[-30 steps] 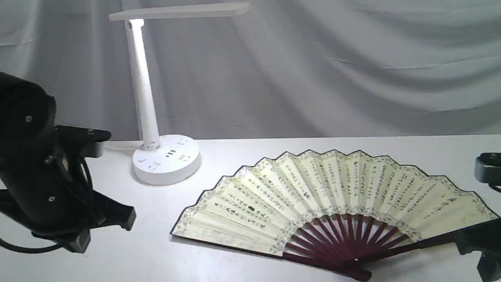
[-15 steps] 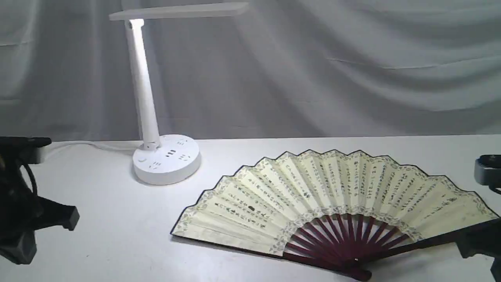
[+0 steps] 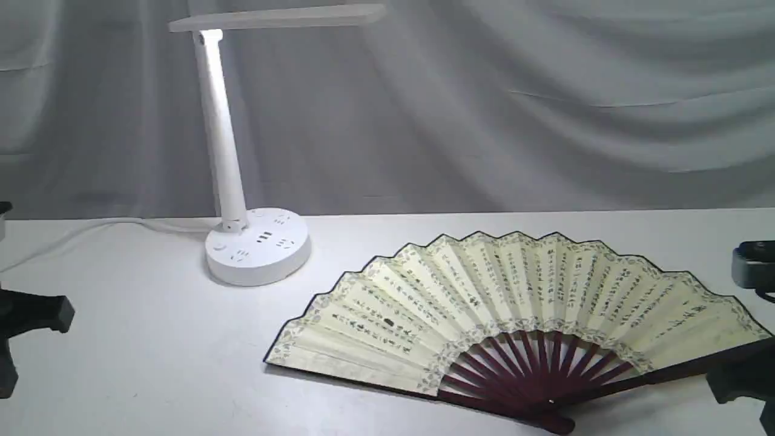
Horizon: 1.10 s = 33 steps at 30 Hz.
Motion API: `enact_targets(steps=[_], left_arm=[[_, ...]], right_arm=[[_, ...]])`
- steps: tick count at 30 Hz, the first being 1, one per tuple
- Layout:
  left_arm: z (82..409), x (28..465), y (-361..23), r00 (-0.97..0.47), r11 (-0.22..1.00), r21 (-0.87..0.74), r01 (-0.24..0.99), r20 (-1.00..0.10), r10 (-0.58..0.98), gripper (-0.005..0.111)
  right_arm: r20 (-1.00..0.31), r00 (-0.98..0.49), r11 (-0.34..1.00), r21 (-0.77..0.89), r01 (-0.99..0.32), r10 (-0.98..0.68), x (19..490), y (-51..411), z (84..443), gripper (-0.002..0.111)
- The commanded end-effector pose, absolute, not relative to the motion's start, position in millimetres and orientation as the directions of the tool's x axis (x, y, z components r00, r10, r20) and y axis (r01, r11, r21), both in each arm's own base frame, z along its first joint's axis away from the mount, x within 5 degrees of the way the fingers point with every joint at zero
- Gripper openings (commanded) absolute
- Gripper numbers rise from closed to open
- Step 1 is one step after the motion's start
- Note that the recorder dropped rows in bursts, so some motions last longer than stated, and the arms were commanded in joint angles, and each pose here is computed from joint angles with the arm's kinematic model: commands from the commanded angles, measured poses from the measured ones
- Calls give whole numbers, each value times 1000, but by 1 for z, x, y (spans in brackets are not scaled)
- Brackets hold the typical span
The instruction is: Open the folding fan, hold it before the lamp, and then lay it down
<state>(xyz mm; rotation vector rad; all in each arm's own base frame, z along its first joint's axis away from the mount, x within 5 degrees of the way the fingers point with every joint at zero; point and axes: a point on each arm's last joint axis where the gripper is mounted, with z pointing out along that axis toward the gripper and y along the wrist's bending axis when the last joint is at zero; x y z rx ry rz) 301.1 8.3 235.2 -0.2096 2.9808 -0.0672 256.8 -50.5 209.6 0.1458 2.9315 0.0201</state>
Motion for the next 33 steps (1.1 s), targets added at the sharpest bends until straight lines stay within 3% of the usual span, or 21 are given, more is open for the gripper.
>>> enact_targets(steps=[1,8,15,25,33], left_arm=[[245,295,8,-974,988,-66,-139,-169,-149,0],[273,275,11,-969,993,-16,-113,-217,-114,0],[323,245,10,-903,997,-19,-81,-422,-82,0],[394,158,7,-719,997,-30,-73,-691,-74,0],[424,71,3,-539,997,-42,-69,-839,-73,0]], right_arm=[[-194,-978,997,13,77,78,253,-50,214,0],[-281,-958,998,-8,70,65,241,-48,241,0],[-438,-898,997,-31,72,51,213,-42,284,0],[-659,-752,994,-60,86,25,147,-28,342,0],[-798,-603,991,-89,99,-11,72,-12,370,0]])
